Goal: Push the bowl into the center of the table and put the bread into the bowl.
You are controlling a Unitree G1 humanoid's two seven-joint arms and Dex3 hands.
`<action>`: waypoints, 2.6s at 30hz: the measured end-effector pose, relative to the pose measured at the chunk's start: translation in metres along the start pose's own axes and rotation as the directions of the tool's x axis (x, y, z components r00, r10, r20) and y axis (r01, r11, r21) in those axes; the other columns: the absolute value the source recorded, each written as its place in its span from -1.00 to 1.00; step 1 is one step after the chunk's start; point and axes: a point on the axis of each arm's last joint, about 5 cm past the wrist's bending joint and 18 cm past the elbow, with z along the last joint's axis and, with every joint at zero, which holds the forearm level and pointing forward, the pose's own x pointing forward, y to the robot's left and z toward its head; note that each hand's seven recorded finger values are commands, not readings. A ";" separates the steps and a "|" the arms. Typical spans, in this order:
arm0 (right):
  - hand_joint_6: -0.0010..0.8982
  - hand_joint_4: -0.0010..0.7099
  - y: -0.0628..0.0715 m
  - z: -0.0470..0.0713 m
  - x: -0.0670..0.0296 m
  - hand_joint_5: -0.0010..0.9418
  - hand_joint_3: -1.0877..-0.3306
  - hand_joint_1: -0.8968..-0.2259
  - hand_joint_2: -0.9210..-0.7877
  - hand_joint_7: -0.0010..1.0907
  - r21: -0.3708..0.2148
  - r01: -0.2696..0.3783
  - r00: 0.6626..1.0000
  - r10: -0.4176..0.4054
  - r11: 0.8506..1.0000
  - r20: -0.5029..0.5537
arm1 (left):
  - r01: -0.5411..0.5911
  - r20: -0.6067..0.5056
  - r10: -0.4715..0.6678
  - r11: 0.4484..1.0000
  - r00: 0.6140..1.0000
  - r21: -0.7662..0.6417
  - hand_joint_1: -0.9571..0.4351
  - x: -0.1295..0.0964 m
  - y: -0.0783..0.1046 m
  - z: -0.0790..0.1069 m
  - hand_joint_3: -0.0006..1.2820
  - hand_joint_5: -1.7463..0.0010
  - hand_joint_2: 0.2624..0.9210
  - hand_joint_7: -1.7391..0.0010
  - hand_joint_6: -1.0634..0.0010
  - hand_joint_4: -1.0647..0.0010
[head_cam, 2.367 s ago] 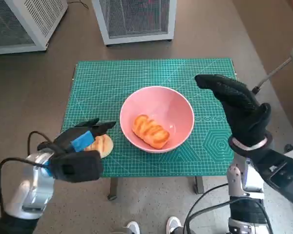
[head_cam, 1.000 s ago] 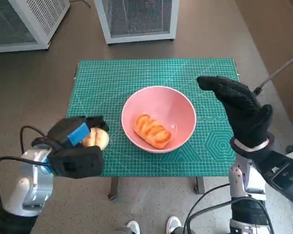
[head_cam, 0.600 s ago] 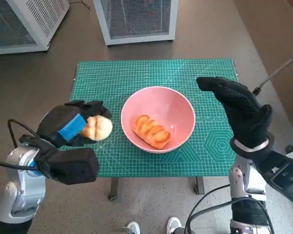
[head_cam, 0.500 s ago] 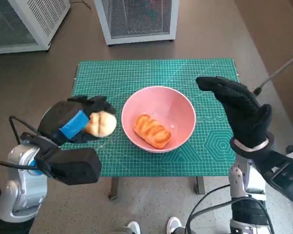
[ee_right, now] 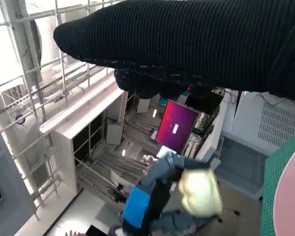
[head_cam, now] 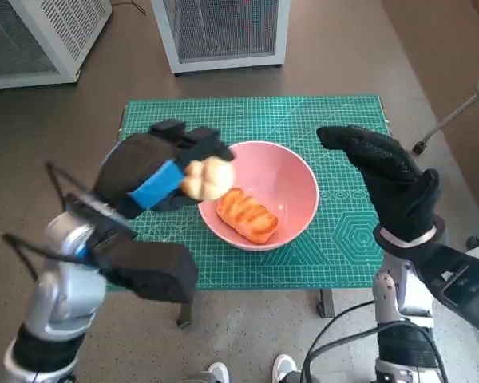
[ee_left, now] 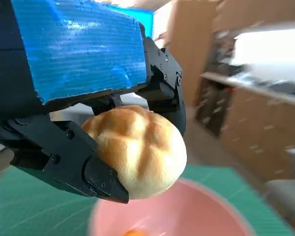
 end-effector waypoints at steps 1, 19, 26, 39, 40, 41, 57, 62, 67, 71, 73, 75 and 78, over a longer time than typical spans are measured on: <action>-1.00 -0.12 0.000 0.000 0.0000 -1.00 0.37 0.21 -1.00 0.11 0.000 0.000 1.000 0.000 1.000 0.000 | 0.001 0.011 -0.001 1.000 1.000 -0.001 0.38 0.003 -0.002 0.001 -0.93 -0.16 0.94 -0.36 -0.19 -0.53; -1.00 -0.10 0.000 0.001 -0.0008 -0.99 0.38 0.21 -1.00 0.11 -0.017 -0.003 1.000 0.003 1.000 0.004 | 0.105 0.031 -0.103 0.992 0.994 -0.072 0.28 0.039 -0.038 -0.001 -0.72 -0.08 0.85 -0.16 0.32 0.09; -1.00 -0.10 -0.001 0.002 -0.0023 -0.99 0.38 0.23 -1.00 0.11 -0.028 0.001 1.000 -0.001 1.000 0.009 | 0.204 -0.004 -0.205 0.976 0.979 -0.073 -0.11 0.042 -0.053 -0.005 -0.94 0.90 0.90 0.58 0.49 0.36; -1.00 -0.09 -0.001 0.002 -0.0035 -0.99 0.38 0.22 -1.00 0.11 -0.034 0.007 1.000 -0.007 0.999 0.007 | 0.279 0.007 -0.280 0.954 0.960 -0.113 -0.26 0.041 -0.058 -0.011 -0.98 1.00 0.96 0.72 0.59 0.67; -1.00 -0.09 -0.001 0.002 -0.0034 -0.99 0.38 0.22 -1.00 0.11 -0.035 0.008 1.000 -0.008 0.999 0.007 | 0.278 0.007 -0.279 0.953 0.960 -0.116 -0.26 0.041 -0.058 -0.011 -0.98 1.00 0.96 0.72 0.59 0.68; -1.00 -0.09 -0.001 0.002 -0.0034 -0.99 0.38 0.22 -1.00 0.11 -0.035 0.009 1.000 -0.008 0.999 0.007 | 0.278 0.007 -0.279 0.953 0.960 -0.118 -0.27 0.040 -0.058 -0.012 -0.98 1.00 0.96 0.73 0.60 0.69; -1.00 -0.08 0.000 0.003 -0.0021 -0.99 0.39 0.21 -1.00 0.10 -0.038 0.016 1.000 -0.016 0.999 0.010 | 0.201 0.032 -0.200 0.945 0.979 -0.258 -0.27 0.026 -0.043 -0.021 -0.99 1.00 0.98 0.81 0.71 0.87; -1.00 -0.09 0.000 0.003 -0.0004 -0.99 0.39 0.21 -1.00 0.06 -0.040 0.017 1.000 -0.017 0.999 0.012 | 0.118 0.061 -0.103 0.938 0.993 -0.325 -0.26 0.016 -0.026 -0.021 -0.98 1.00 0.99 0.82 0.69 0.87; -1.00 -0.11 0.000 0.004 0.0055 -1.00 0.39 0.20 -1.00 0.03 -0.047 0.017 1.000 -0.016 0.999 0.014 | 0.008 0.093 0.037 0.898 0.995 -0.440 -0.28 0.006 -0.016 -0.026 -0.91 0.99 1.00 0.82 0.66 0.86; -1.00 -0.13 -0.001 0.007 0.0127 -1.00 0.38 0.20 -1.00 0.02 -0.057 0.019 1.000 -0.017 0.998 0.023 | -0.074 0.137 0.177 0.833 0.975 -0.548 -0.29 0.002 -0.017 -0.029 -0.81 0.98 1.00 0.80 0.63 0.80; -1.00 -0.15 -0.001 0.008 0.0162 -1.00 0.38 0.22 -1.00 0.03 -0.058 0.023 0.999 -0.022 0.998 0.029 | -0.098 0.156 0.240 0.788 0.958 -0.608 -0.30 0.001 -0.019 -0.029 -0.74 0.98 1.00 0.61 0.76 0.76; -1.00 -0.15 -0.001 0.009 0.0202 -1.00 0.40 0.24 -1.00 0.06 -0.060 0.027 0.999 -0.025 0.998 0.034 | -0.113 0.172 0.298 0.740 0.939 -0.663 -0.31 0.000 -0.020 -0.028 -0.65 0.97 1.00 0.41 0.90 0.72; -1.00 -0.16 -0.002 0.010 0.0258 -1.00 0.44 0.26 -1.00 0.10 -0.068 0.034 0.999 -0.031 0.997 0.040 | -0.128 0.187 0.378 0.671 0.907 -0.731 -0.32 0.000 -0.022 -0.026 -0.56 0.96 1.00 0.31 0.97 0.69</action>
